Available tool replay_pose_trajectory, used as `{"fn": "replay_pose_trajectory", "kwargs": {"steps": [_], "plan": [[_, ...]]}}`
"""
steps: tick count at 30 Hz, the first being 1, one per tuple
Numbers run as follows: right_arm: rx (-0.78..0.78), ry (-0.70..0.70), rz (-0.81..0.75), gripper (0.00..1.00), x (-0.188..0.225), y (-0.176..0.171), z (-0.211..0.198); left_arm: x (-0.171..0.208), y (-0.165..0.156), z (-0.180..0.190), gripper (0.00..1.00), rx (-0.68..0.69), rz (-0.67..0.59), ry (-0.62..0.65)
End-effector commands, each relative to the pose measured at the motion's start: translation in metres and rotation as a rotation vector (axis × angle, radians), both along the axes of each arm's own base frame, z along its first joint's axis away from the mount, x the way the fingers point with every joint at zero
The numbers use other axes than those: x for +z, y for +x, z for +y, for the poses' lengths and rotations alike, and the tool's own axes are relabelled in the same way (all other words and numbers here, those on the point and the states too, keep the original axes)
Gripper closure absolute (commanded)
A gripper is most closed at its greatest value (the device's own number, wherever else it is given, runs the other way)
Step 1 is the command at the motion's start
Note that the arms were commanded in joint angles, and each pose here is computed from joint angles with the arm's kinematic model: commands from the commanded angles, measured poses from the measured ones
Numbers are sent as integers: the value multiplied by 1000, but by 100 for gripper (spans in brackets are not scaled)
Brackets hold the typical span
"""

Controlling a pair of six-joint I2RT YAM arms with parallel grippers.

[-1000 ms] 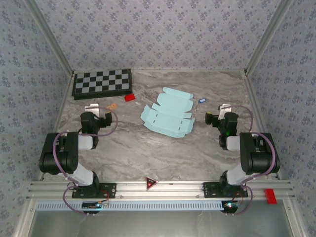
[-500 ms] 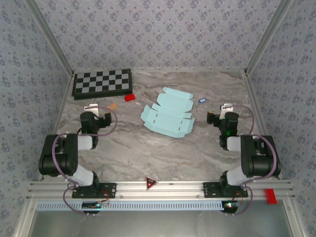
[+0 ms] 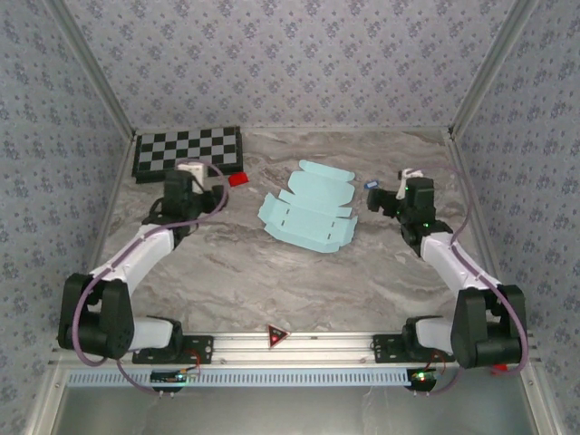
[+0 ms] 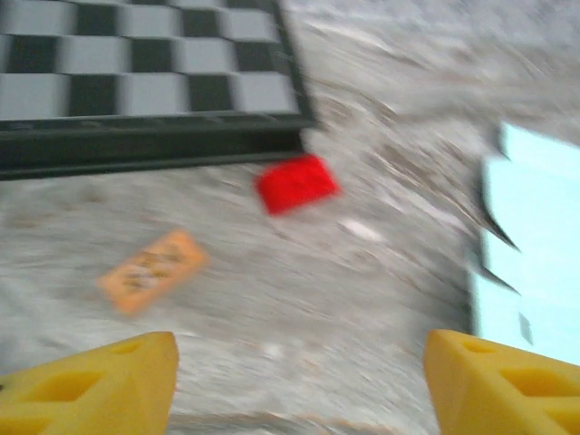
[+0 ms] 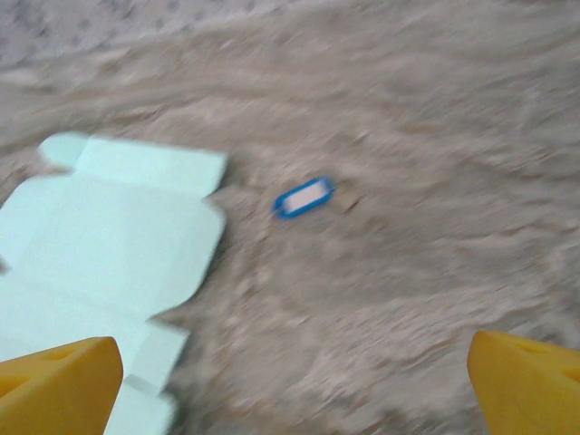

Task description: Fold the paper box

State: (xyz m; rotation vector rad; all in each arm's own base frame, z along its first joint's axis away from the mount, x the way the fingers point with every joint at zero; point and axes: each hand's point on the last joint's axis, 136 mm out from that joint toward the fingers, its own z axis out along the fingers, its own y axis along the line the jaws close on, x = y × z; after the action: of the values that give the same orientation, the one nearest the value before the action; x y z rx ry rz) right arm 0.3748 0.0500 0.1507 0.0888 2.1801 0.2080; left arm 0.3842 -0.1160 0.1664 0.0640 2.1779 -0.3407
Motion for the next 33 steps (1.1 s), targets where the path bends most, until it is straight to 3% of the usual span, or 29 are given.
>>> {"fn": "replay_pose_trajectory", "kwargs": {"steps": [1, 5, 10, 13, 18, 22, 33], "plan": [[93, 52, 132, 3, -7, -30, 42, 5, -19, -55, 40, -169, 76, -23], [208, 69, 128, 11, -6, -45, 85, -1, -26, -104, 63, -292, 111, -48], [264, 114, 161, 48, -26, -53, 121, -26, -20, -144, 91, -371, 183, -37], [282, 138, 182, 66, -39, -53, 136, -38, -9, -161, 100, -403, 217, -52], [293, 164, 221, 87, -61, -52, 154, -64, 6, -176, 100, -432, 283, -22], [247, 140, 268, 96, -82, -51, 150, -90, 16, -171, 100, -387, 320, 26], [163, 118, 365, 100, -123, -51, 133, -151, -11, -154, 100, -279, 460, 70]]}}
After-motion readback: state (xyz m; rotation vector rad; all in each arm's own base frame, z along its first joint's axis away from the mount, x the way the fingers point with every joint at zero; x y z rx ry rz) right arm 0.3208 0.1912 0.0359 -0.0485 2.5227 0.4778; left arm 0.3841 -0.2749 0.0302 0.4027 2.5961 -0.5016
